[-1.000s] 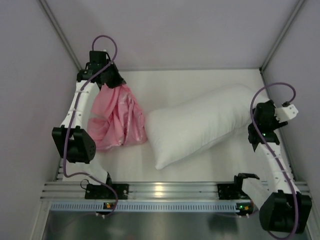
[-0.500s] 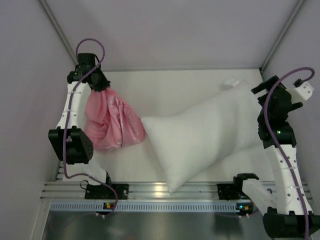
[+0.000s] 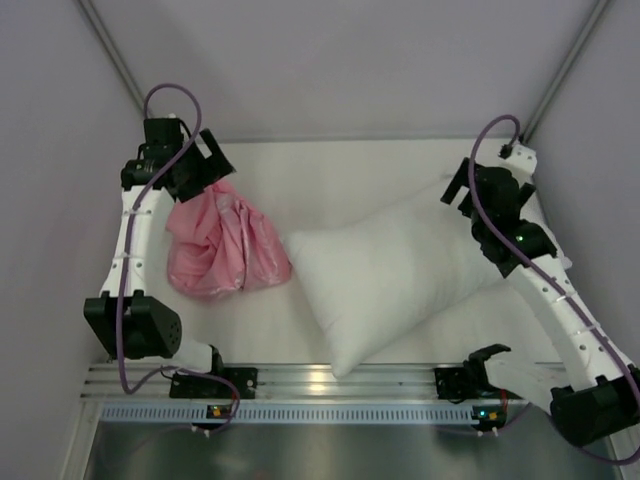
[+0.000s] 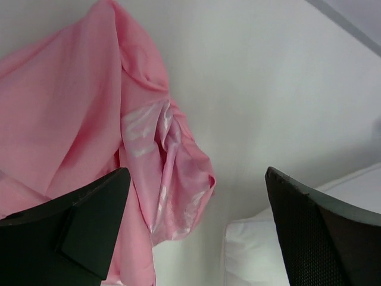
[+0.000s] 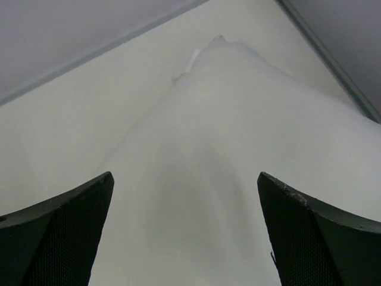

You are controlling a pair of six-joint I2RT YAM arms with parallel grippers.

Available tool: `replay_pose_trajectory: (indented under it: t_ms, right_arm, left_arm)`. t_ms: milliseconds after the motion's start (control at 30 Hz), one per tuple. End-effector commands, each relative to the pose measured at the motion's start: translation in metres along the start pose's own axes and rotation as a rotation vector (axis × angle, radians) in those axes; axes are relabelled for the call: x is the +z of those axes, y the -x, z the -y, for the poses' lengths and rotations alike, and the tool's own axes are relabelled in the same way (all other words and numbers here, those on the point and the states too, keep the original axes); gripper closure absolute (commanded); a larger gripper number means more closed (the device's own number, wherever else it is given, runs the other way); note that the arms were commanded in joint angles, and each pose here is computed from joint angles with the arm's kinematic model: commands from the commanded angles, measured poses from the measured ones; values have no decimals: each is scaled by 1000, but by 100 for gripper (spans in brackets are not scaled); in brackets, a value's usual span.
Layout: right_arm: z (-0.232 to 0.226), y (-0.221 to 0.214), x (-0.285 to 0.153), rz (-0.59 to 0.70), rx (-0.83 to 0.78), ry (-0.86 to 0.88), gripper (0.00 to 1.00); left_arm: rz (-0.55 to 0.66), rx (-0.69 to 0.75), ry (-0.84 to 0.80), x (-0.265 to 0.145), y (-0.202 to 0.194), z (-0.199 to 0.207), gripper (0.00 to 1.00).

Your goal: Remove the pillowcase from the pillow

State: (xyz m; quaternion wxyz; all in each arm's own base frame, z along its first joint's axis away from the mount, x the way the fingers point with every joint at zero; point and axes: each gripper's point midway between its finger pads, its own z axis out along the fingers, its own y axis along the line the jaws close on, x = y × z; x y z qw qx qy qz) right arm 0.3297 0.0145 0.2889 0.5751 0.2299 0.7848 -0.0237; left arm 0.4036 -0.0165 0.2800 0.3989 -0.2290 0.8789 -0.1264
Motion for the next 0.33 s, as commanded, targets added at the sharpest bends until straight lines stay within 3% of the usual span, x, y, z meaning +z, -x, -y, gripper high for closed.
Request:
replay_pose_trajectory:
  t_ms: [0,300]
  right_arm:
    - [-18,-20,-12,-55,-119,66,1]
    - [-26,-64,-29,-131,-199,149,1]
  left_arm:
    - [-64,-24,-82,-17,-27,8,1]
    - [-98,-27,-296,-69,-78,24,1]
